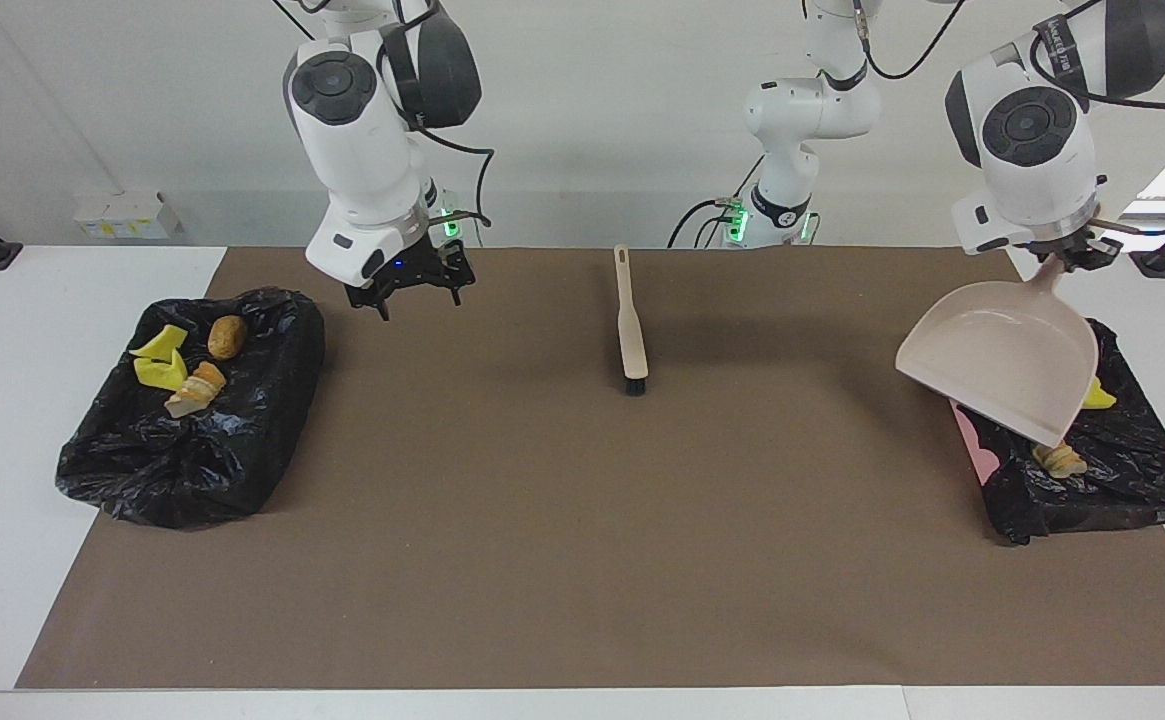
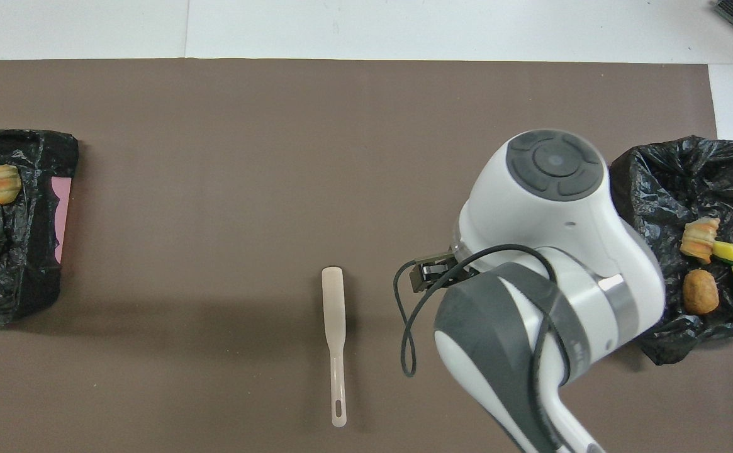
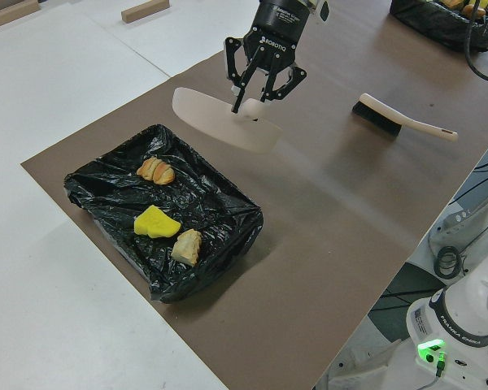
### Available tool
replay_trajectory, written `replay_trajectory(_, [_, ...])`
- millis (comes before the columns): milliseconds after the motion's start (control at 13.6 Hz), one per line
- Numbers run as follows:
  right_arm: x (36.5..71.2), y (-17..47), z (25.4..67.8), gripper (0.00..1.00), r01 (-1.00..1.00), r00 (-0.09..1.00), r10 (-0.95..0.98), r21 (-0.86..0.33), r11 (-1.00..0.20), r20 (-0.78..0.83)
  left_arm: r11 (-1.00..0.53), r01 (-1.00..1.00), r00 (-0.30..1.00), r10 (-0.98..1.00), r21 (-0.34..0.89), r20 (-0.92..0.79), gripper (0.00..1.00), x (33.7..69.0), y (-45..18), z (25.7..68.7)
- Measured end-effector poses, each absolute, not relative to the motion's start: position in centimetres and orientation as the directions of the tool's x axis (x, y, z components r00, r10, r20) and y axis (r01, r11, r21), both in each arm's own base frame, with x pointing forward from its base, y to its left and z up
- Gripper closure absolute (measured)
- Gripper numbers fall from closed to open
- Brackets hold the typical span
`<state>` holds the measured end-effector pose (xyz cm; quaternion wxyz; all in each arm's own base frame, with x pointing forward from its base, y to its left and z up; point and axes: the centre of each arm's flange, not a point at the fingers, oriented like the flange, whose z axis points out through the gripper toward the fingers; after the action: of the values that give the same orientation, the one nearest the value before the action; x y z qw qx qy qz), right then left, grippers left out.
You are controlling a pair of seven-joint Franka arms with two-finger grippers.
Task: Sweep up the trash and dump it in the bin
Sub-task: 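Return the dustpan to the table center with the left gripper while the right gripper retracts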
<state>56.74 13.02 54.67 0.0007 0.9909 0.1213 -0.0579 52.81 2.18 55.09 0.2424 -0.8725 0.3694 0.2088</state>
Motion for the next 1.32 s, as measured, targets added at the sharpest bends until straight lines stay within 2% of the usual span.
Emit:
replay_trajectory(221, [57.6, 8.8, 54.9, 0.0, 0.195, 0.975, 0.193, 0.011, -0.981, -0.11, -0.731, -0.659, 0.726, -0.559, -0.175, -0.4, 0.69, 52.5, -1.2, 54.1])
replay_trajectory(588, [58.1, 4.4, 55.0, 0.0, 0.104, 0.989, 0.102, 0.013, -0.994, -0.108, -0.845, -0.518, 0.85, -0.493, -0.129, -0.184, 0.69, 54.1, -11.2, 50.7])
replay_trajectory(1029, [58.3, 2.7, 55.4, 0.0, 0.049, 0.994, 0.047, 0.014, -0.999, -0.099, -0.952, -0.303, 0.95, -0.3, -0.035, -0.083, 0.69, 56.8, -27.8, 43.1])
replay_trajectory(1324, [58.3, 1.8, 55.5, 0.0, 0.027, 0.995, 0.025, 0.019, -0.999, -0.097, -0.99, -0.138, 0.99, -0.138, 0.009, -0.024, 0.69, 59.3, -32.0, 40.1])
